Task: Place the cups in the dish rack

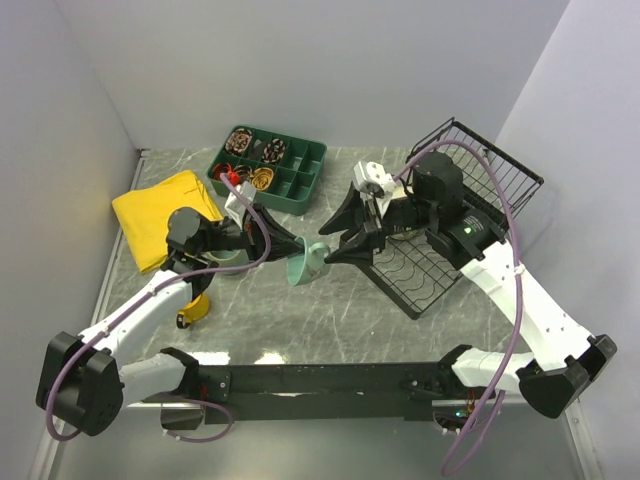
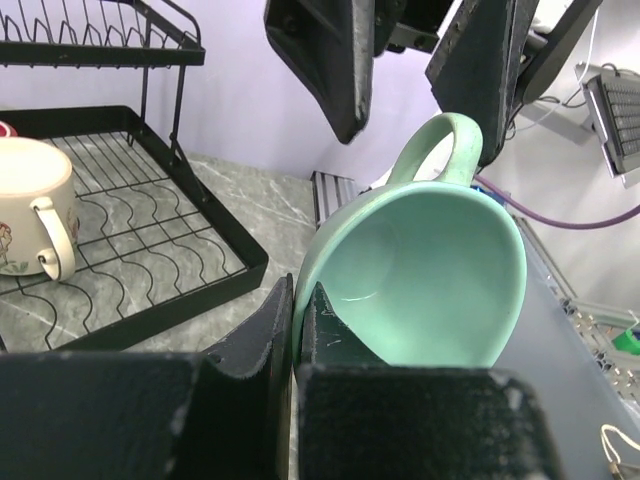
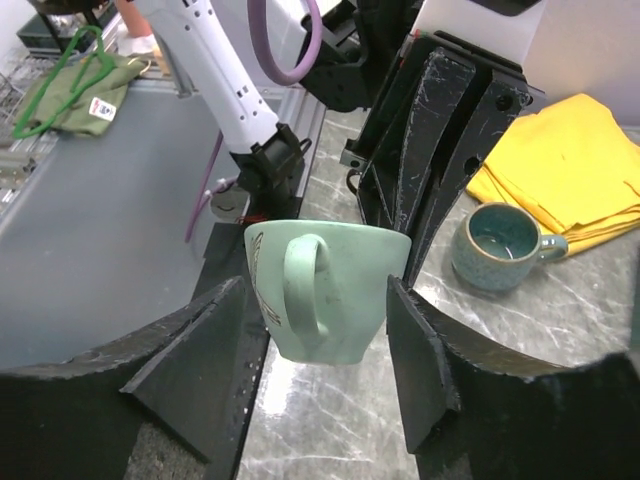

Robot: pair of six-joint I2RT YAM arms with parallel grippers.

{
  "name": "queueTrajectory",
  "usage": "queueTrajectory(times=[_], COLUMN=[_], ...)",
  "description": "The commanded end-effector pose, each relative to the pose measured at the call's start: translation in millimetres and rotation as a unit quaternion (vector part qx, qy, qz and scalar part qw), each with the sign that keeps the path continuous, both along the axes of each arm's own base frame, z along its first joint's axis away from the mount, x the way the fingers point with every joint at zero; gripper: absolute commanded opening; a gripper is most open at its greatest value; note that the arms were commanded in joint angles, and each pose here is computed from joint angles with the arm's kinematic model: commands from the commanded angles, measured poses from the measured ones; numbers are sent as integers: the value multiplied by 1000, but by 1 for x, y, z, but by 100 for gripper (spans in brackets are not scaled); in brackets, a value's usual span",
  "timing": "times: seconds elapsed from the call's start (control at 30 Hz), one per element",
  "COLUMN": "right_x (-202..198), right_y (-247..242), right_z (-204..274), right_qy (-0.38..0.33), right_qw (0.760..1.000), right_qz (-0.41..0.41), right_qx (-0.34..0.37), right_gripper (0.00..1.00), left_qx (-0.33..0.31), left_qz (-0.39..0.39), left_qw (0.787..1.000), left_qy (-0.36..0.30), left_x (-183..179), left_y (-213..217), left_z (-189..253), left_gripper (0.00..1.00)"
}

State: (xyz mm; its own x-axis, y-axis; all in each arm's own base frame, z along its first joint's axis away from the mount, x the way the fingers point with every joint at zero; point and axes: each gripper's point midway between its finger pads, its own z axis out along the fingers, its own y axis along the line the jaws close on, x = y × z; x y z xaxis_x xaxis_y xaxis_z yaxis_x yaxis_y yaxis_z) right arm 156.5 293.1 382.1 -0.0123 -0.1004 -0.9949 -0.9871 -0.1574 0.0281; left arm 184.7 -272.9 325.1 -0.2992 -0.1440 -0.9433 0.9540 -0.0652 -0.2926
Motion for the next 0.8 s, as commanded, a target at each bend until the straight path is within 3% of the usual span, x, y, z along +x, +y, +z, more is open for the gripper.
queueTrajectory(times=[0.0,0.17,0.37,0.47,0.53,0.67,0.77], right_x=[4,6,6,5,4,3,3], right_y=[7,11,12,14,14,13,12], right_z=[15,16,20,22,24,25,23], right_qy=[-13,-11,-8,-4,-3,-4,-4], right_qw=[1000,1000,1000,1000,1000,1000,1000], right_qz=[-8,-13,-10,-5,-2,-2,-6], right_qx=[15,16,21,23,25,26,25], right_gripper=[62,55,37,21,0,0,0], left_qx=[-39,-51,-59,-62,-64,-64,-61], left_qz=[7,18,24,24,25,28,29], left_qw=[999,998,998,998,998,998,998], left_qy=[-29,-25,-16,-13,-12,-6,3], left_x=[-2,1,3,4,4,5,6], left_y=[1,1,0,0,0,0,0], left_z=[26,30,27,26,27,28,26], left_gripper=[1,1,1,1,2,11,28])
